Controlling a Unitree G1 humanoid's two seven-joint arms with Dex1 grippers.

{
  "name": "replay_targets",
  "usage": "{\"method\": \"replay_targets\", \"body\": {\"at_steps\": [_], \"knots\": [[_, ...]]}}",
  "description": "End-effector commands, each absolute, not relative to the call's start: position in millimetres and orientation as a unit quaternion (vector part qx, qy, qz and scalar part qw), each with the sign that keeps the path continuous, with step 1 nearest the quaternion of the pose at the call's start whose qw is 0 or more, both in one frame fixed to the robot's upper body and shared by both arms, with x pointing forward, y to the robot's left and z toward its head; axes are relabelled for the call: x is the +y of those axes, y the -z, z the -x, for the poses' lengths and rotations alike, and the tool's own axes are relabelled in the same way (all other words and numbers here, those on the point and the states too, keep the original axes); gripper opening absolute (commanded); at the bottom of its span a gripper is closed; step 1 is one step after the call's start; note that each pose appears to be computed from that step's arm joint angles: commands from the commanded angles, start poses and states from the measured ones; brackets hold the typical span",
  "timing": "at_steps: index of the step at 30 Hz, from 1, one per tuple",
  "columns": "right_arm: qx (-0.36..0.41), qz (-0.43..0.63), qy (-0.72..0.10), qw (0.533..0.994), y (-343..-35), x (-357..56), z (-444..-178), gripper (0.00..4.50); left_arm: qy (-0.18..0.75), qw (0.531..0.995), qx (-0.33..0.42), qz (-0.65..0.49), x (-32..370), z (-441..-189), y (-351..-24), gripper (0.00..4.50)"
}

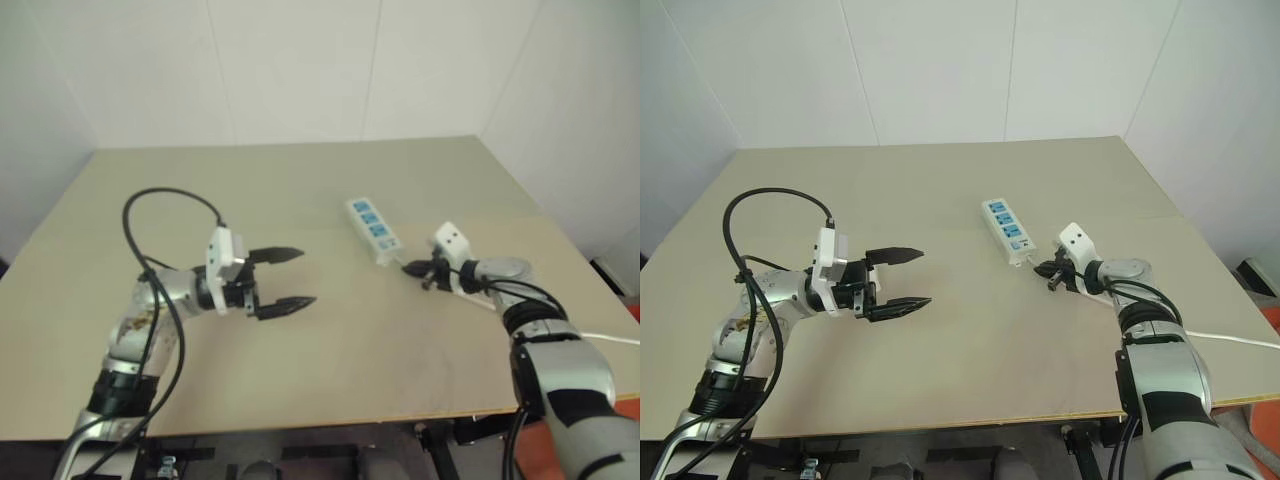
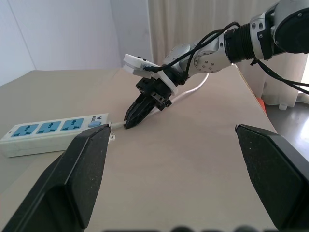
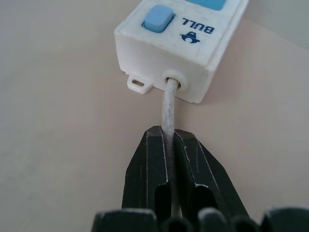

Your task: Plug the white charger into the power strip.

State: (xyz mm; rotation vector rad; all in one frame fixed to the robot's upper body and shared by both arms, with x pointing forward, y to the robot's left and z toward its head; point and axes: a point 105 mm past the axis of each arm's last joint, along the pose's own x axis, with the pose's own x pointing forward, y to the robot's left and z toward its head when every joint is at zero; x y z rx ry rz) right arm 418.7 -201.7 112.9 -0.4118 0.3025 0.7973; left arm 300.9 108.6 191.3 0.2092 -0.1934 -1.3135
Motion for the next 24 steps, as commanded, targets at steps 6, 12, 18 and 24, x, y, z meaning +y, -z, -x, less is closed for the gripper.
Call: {"method": "replay_targets", "body": {"at_steps": [6, 12, 18, 24], "knots": [[0.104, 0.267, -0.523, 0.803, -120.8, -204.9, -363.0, 0.04, 0.624, 0.766, -0.094, -0.122, 106.2, -300.7, -195.1, 4.5], [0.124, 0.277, -0.495, 0.814, -117.6, -228.9, -347.4, 0.04, 0.629, 0.761, -0.097, -0.122, 104.3, -305.1, -195.8, 4.5], [0.117, 0.279, -0.461, 0.834, -117.4, -232.8, -350.0, 0.36, 0.634, 0.757, -0.098, -0.124, 101.1, -308.1, -194.1, 4.5], [0.101, 0.263, -0.472, 0.835, -122.2, -226.6, -345.2, 2.25, 0.634, 0.756, -0.102, -0.128, 100.7, -311.6, -195.1, 4.5]]}}
